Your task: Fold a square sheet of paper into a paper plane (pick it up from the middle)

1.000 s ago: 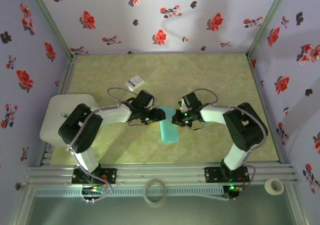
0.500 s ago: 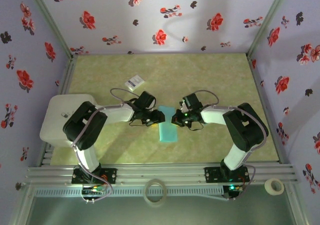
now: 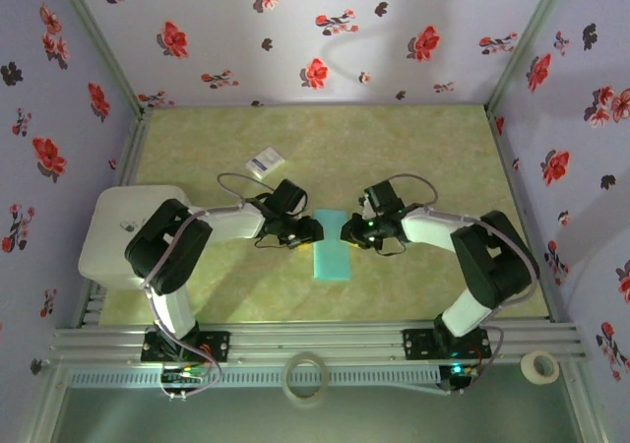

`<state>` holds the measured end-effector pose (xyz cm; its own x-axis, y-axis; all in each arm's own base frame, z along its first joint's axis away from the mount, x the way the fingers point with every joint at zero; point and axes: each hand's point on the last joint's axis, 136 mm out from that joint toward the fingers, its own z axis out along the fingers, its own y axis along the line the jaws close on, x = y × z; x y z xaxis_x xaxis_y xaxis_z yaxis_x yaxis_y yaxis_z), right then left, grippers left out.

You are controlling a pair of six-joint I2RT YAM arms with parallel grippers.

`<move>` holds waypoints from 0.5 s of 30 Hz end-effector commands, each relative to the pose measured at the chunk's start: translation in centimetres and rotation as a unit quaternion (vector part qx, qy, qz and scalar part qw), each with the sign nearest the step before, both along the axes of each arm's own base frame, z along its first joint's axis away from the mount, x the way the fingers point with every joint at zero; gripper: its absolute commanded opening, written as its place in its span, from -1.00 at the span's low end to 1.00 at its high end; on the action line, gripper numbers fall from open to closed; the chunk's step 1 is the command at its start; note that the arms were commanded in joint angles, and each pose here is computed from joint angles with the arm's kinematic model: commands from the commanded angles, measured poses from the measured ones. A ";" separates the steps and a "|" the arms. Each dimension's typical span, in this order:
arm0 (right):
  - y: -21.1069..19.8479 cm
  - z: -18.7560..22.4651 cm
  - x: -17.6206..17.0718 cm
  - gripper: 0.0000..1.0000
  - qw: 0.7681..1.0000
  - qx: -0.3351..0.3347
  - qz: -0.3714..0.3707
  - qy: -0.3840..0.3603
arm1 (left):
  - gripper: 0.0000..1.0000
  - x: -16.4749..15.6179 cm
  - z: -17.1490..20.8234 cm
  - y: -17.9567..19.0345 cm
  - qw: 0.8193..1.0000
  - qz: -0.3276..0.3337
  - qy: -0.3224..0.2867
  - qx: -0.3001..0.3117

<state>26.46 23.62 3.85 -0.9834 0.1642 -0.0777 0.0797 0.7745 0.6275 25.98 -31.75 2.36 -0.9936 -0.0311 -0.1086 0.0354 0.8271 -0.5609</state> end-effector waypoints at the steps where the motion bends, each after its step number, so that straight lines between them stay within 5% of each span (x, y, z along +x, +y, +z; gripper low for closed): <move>1: -1.7 1.8 0.5 -0.57 0.999 -0.027 -0.010 -0.024 | -0.19 -0.9 -2.9 0.8 0.999 -0.008 0.018 0.041; 15: -5.6 2.2 0.1 -0.54 0.995 -0.050 -0.079 -0.035 | -0.19 -0.9 -3.1 1.4 0.998 -0.011 0.017 0.063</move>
